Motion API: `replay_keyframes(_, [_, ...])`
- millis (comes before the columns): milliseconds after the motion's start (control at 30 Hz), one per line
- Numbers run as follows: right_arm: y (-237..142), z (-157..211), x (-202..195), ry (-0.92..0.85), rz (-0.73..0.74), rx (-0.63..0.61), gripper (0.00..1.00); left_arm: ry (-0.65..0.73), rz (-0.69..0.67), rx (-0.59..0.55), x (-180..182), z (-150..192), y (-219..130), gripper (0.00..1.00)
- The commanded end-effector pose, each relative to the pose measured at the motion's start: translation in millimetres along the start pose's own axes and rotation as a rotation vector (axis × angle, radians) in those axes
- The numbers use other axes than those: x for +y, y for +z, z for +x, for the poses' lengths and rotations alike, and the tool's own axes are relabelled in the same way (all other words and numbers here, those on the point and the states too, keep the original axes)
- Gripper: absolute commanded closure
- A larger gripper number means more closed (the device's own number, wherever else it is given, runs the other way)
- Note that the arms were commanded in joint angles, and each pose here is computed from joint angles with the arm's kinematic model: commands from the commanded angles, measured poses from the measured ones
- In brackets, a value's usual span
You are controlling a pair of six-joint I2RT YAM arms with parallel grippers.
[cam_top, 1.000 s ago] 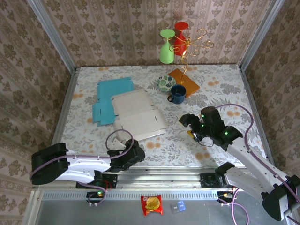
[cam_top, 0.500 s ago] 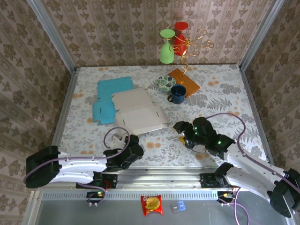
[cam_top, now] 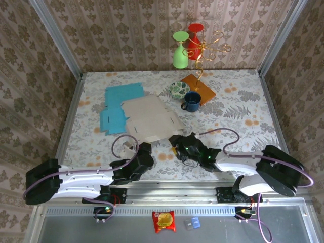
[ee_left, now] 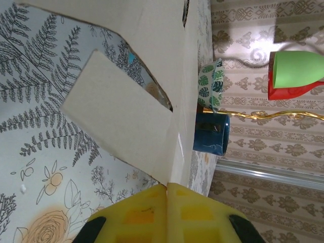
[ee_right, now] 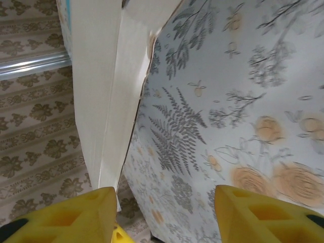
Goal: Fold the paper box
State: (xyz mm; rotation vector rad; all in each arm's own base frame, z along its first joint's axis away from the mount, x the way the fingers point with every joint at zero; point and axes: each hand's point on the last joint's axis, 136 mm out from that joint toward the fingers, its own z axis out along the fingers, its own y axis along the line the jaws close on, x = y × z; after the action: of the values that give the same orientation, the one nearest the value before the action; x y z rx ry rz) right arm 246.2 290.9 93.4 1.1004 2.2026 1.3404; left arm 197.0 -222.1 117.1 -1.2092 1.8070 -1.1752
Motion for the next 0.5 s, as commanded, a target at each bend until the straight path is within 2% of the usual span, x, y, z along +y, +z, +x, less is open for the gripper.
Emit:
replay_keyframes(0, [12,3,41,0.063,-0.167,-0.031,0.49,-0.028,0.036,0.027,-15,5,-1,1.0])
replay_keyframes(233, [25,8,51,0.056,-0.218,-0.04,0.53,-0.043,0.049,0.053,-20,5,-2,1.0])
replay_keyframes(467, [35,1,54,0.09,-0.274,-0.079,0.61,-0.052,0.046,0.074,-20,8,-2,1.0])
